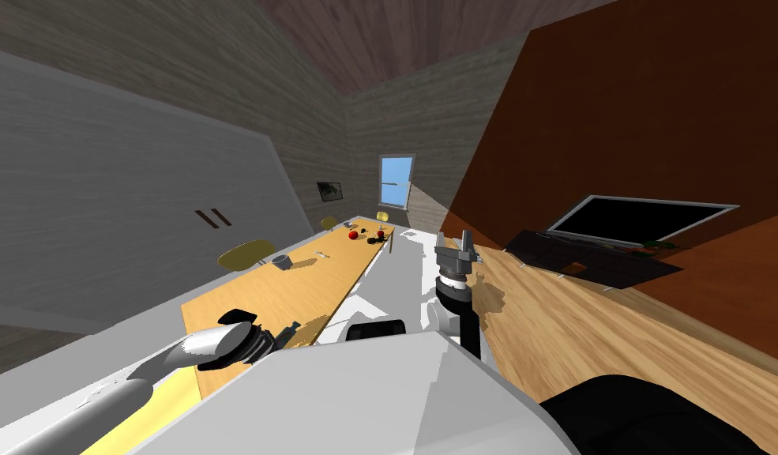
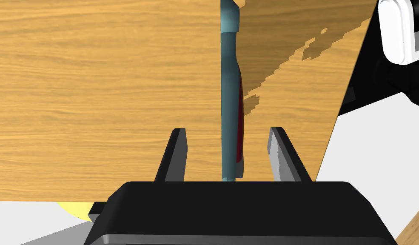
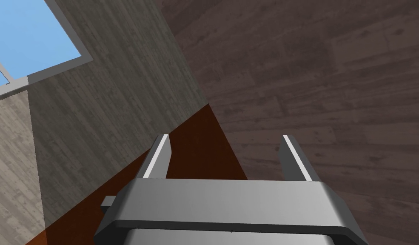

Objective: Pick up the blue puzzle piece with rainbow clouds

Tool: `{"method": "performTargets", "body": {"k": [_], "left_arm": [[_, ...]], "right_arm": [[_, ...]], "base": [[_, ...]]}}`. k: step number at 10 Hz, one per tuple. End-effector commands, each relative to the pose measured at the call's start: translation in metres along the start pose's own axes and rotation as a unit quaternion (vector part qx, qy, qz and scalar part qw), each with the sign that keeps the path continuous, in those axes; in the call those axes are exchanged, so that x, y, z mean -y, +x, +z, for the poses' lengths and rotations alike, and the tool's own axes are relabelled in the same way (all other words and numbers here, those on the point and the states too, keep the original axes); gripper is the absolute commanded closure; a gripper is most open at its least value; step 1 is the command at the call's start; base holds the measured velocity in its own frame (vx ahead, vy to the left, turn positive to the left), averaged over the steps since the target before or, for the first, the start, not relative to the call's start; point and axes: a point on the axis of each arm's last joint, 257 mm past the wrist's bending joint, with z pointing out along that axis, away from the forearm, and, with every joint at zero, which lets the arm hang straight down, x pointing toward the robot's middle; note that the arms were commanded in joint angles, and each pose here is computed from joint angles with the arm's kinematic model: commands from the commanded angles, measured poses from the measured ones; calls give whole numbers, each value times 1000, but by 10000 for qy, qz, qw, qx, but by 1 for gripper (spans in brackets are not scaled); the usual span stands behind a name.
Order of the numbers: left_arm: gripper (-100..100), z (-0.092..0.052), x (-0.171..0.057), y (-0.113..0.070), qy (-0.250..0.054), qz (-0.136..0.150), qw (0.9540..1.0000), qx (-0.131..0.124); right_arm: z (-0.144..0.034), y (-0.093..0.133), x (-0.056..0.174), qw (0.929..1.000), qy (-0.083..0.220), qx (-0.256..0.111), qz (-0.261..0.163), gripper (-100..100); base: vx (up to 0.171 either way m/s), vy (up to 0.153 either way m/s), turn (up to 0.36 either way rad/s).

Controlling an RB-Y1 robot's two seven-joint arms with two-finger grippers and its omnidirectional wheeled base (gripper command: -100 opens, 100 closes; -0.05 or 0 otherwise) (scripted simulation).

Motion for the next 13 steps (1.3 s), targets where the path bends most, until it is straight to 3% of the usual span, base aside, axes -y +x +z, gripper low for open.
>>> {"method": "performTargets", "body": {"k": [1, 4, 5, 6, 7, 8, 10, 11, 13], "left_arm": [[100, 0, 0, 0, 0, 0, 10000, 0], [100, 0, -1, 0, -13, -3, 10000, 3], [0, 0, -1, 0, -13, -2, 10000, 3], [100, 6, -18, -4, -158, -11, 9998, -146], [100, 5, -16, -12, -141, -59, 9998, -116], [100, 9, -31, -9, -261, -32, 9992, -284], [100, 10, -32, -30, -259, -168, 9993, -199], [100, 12, -44, -24, -333, -147, 9985, -408], [100, 12, -46, -50, -339, -295, 9986, -268]], "right_arm": [[0, 0, 0, 10000, 0, 0, 0, 0], [0, 0, 0, 10000, 0, 0, 0, 0], [0, 0, 0, 10000, 0, 0, 0, 0], [0, 0, 0, 10000, 0, 0, 0, 0], [0, 0, 0, 10000, 0, 0, 0, 0], [0, 0, 0, 10000, 0, 0, 0, 0], [0, 0, 0, 10000, 0, 0, 0, 0], [0, 0, 0, 10000, 0, 0, 0, 0], [0, 0, 0, 10000, 0, 0, 0, 0]], "base": [[0, 0, 0], [0, 0, 0], [0, 0, 0], [62, 10, -183], [76, 0, -127], [76, -14, -163], [54, -19, -64], [54, -13, -131], [42, -1, -79]]}}
